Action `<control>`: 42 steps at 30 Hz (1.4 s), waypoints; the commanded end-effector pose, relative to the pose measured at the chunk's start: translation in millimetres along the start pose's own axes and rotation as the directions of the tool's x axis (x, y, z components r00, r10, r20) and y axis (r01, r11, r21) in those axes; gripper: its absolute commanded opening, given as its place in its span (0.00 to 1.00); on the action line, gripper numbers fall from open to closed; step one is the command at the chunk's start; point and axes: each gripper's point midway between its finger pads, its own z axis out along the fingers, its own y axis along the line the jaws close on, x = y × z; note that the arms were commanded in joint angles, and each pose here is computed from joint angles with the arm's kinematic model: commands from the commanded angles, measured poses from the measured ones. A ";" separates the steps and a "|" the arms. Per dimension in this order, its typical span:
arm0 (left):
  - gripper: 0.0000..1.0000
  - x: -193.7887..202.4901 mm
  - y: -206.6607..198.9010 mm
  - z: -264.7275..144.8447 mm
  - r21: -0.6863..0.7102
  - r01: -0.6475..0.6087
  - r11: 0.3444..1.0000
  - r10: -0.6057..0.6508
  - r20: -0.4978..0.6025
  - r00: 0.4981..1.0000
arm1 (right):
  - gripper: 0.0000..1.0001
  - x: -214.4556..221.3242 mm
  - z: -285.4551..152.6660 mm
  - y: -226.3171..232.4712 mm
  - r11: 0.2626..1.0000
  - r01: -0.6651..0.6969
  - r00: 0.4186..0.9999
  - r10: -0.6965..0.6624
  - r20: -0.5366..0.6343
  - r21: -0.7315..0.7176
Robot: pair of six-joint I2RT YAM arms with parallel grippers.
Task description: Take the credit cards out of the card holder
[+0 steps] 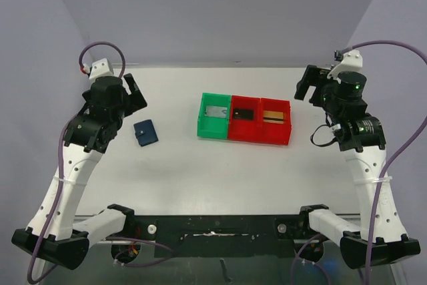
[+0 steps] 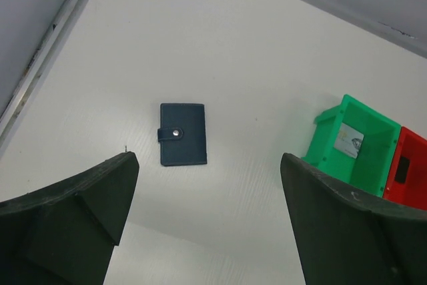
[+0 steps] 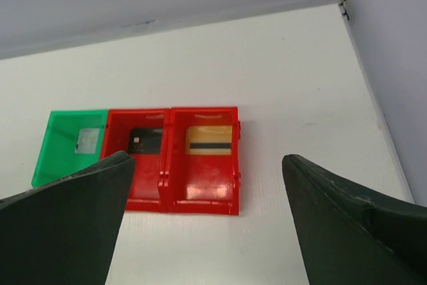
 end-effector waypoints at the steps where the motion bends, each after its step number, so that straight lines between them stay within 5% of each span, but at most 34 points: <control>1: 0.88 7.4 -14.9 -9.4 0.128 0.024 0.992 -0.027 0.023 0.999 | 0.98 23.9 -7.8 6.5 0.997 -0.046 0.999 0.045 -0.019 -0.061; 10: 0.95 67.2 -1.7 7.5 0.132 0.171 0.976 -0.161 -0.083 0.983 | 0.98 99.9 -8.1 13.6 0.986 -0.114 0.979 0.091 -0.182 -0.123; 15: 0.97 110.8 29.2 46.4 0.010 0.182 0.983 -0.173 -0.269 0.948 | 0.98 127.5 -7.1 21.1 0.974 -0.160 0.959 0.116 -0.257 -0.158; 21: 0.97 125.3 65.0 95.3 -0.133 0.199 0.971 -0.233 -0.326 0.916 | 0.98 147.7 -6.1 31.9 0.955 -0.228 0.929 0.155 -0.336 -0.189; 30: 0.87 146.0 99.0 172.5 -0.235 0.254 0.938 -0.335 -0.433 0.837 | 0.98 166.8 -1.9 42.8 0.933 -0.290 0.891 0.182 -0.415 -0.214; 42: 0.68 183.5 61.1 213.6 -0.142 0.240 0.960 -0.278 -0.549 0.788 | 0.98 176.1 8.7 47.2 0.930 -0.301 0.863 0.171 -0.476 -0.212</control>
